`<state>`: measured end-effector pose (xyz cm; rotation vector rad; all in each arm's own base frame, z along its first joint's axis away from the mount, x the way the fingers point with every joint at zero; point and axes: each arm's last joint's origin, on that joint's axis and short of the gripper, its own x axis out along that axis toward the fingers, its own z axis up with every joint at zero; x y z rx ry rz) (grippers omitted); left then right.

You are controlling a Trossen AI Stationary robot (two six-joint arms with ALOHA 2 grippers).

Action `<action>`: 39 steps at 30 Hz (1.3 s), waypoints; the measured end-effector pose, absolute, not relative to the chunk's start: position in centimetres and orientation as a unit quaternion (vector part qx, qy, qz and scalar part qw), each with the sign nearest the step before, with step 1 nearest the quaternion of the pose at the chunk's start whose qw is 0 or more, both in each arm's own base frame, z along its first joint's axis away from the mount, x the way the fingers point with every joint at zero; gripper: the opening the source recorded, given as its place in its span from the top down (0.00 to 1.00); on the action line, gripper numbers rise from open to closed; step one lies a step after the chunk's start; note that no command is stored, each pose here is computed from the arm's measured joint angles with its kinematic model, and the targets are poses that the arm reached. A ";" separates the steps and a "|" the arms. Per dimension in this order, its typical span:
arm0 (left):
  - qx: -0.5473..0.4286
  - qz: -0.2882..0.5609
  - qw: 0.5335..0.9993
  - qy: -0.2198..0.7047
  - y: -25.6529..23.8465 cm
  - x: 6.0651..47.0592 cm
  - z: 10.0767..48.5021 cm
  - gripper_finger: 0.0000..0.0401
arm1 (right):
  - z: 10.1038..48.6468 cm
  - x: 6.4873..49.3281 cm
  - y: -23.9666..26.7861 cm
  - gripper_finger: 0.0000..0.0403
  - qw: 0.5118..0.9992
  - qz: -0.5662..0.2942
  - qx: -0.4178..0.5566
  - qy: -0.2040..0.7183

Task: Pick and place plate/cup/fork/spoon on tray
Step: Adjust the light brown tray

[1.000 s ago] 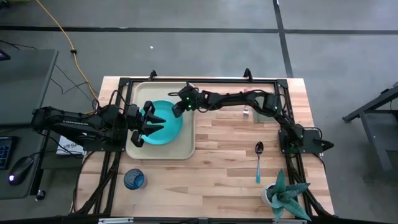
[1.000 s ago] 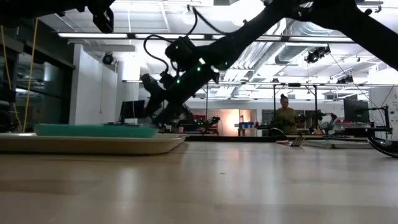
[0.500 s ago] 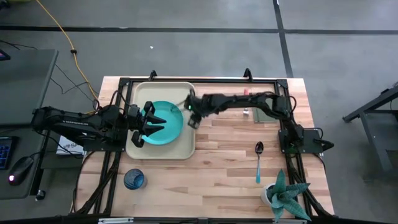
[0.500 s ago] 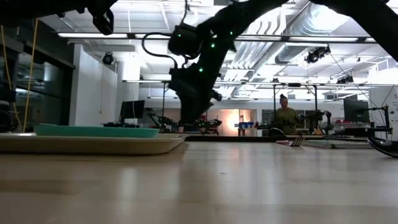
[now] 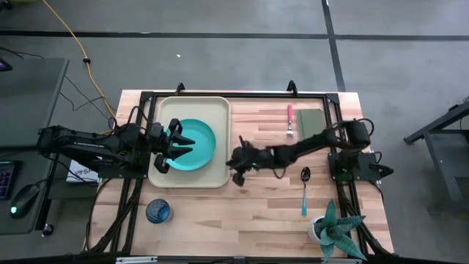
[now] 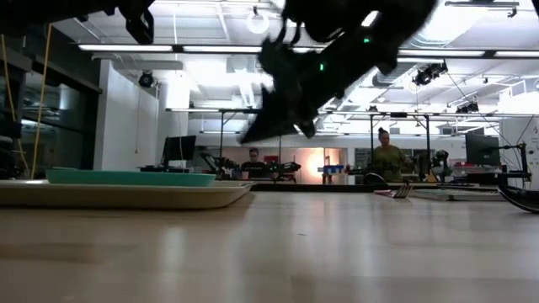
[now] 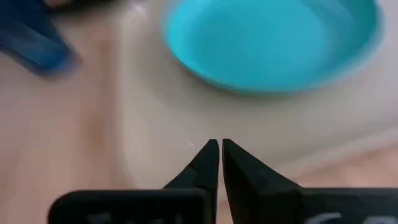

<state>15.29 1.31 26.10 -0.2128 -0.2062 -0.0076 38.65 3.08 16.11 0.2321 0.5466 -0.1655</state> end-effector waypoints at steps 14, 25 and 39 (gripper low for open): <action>-0.107 -0.002 0.989 -0.100 1.3 15.3 26.0 0.74 | 13.1 44.1 6.5 1.00 0.936 -0.045 0.094 0.335; -0.107 -0.001 0.990 -0.096 1.3 15.4 25.9 0.74 | 12.7 42.5 6.6 1.00 0.883 -0.063 0.052 0.462; -0.107 -0.002 0.989 -0.099 1.3 15.4 26.0 0.74 | 14.3 37.2 5.4 1.00 0.759 -0.101 -0.054 0.641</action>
